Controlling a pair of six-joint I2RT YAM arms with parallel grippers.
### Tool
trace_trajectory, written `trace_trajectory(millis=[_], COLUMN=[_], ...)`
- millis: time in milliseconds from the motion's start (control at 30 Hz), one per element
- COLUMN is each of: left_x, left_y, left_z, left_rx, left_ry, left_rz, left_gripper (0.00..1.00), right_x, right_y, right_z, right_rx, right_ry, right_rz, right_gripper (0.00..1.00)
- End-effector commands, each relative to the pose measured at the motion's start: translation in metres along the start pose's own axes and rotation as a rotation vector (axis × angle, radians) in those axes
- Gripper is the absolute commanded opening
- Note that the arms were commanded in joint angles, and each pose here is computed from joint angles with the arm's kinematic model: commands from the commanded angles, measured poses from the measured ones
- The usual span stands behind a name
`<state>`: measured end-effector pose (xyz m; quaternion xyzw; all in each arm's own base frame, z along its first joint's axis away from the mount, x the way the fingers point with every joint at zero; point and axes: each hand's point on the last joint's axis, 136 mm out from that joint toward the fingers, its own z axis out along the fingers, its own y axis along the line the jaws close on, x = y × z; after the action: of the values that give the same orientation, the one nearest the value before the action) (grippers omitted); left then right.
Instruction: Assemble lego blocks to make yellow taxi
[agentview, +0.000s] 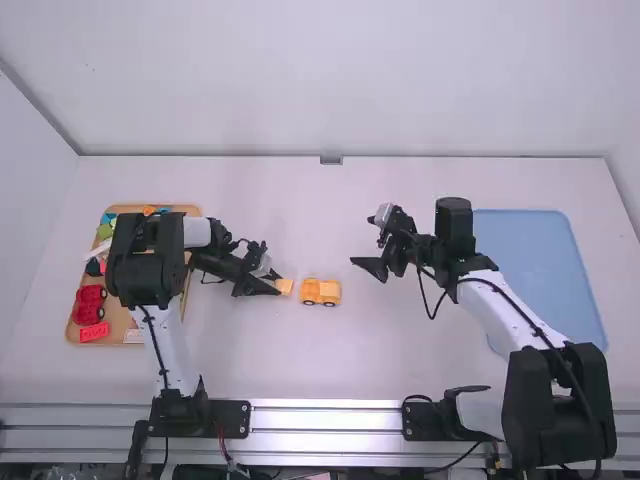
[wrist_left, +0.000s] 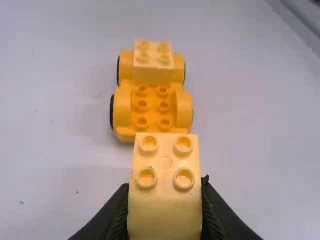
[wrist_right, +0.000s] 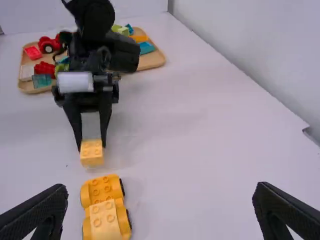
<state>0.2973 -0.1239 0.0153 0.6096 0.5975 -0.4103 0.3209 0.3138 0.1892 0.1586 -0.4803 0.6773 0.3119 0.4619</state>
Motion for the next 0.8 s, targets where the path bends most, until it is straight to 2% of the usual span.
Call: trace_trajectory(millis=[0, 133, 300, 467, 600, 767], left_x=[-0.036, -0.064, -0.06, -0.051, -0.037, -0.043], left_y=[0.004, -0.007, -0.007, 0.001, 0.021, 0.018], left_z=[-0.01, -0.015, -0.011, 0.0, 0.015, 0.024], left_rx=[-0.036, -0.059, -0.089, -0.114, -0.169, -0.185], left_ry=[-0.074, -0.152, -0.143, -0.105, 0.032, 0.094], left_rz=[0.104, 0.184, 0.159, 0.112, 0.032, 0.046], left_gripper=[0.15, 0.16, 0.11, 0.08, 0.06, 0.07], right_x=[0.008, 0.036, 0.065, 0.088, 0.094, 0.089], right_y=[0.008, 0.019, 0.036, 0.046, 0.047, 0.049], right_z=[0.0, 0.016, 0.037, 0.057, 0.066, 0.065], right_rx=[-0.023, -0.088, -0.205, -0.279, -0.321, -0.346], right_ry=[0.016, 0.014, -0.038, -0.036, -0.05, -0.077], right_rz=[-0.068, -0.041, -0.007, 0.033, 0.053, 0.05], right_gripper=[0.99, 0.98, 0.99, 0.99, 0.98, 0.98])
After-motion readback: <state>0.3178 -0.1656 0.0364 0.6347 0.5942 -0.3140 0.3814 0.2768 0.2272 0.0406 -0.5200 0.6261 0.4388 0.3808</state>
